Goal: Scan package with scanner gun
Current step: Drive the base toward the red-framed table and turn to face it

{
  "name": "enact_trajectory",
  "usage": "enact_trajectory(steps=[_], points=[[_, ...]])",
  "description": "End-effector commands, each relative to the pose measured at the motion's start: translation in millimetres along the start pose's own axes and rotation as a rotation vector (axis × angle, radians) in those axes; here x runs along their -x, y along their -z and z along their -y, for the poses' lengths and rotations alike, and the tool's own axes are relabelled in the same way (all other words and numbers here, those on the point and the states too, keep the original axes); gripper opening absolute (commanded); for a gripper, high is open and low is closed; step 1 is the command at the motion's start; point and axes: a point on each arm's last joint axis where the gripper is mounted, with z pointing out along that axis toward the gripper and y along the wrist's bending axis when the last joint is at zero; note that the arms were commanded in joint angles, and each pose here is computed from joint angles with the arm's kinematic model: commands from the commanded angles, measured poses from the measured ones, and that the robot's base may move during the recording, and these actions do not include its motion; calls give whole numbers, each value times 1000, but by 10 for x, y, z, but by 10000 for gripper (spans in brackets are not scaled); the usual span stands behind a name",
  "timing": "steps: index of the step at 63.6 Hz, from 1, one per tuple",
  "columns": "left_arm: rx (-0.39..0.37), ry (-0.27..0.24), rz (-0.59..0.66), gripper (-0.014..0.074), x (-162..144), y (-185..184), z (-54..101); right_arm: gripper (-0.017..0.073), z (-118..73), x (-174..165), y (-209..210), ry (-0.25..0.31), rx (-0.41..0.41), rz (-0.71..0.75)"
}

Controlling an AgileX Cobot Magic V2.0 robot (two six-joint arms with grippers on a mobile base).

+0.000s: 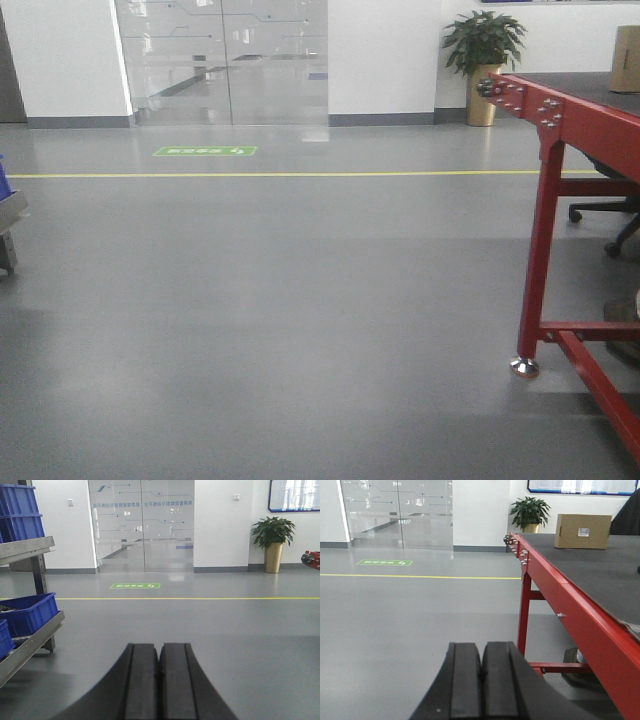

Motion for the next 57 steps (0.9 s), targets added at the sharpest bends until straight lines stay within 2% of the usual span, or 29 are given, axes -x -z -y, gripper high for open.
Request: enact_trajectory(steps=[1, 57], points=[[4, 4, 25, -111, 29, 5, -3, -160, 1, 20, 4, 14, -2, 21], [4, 4, 25, -111, 29, 5, -3, -160, 1, 20, 4, 14, -2, 21]])
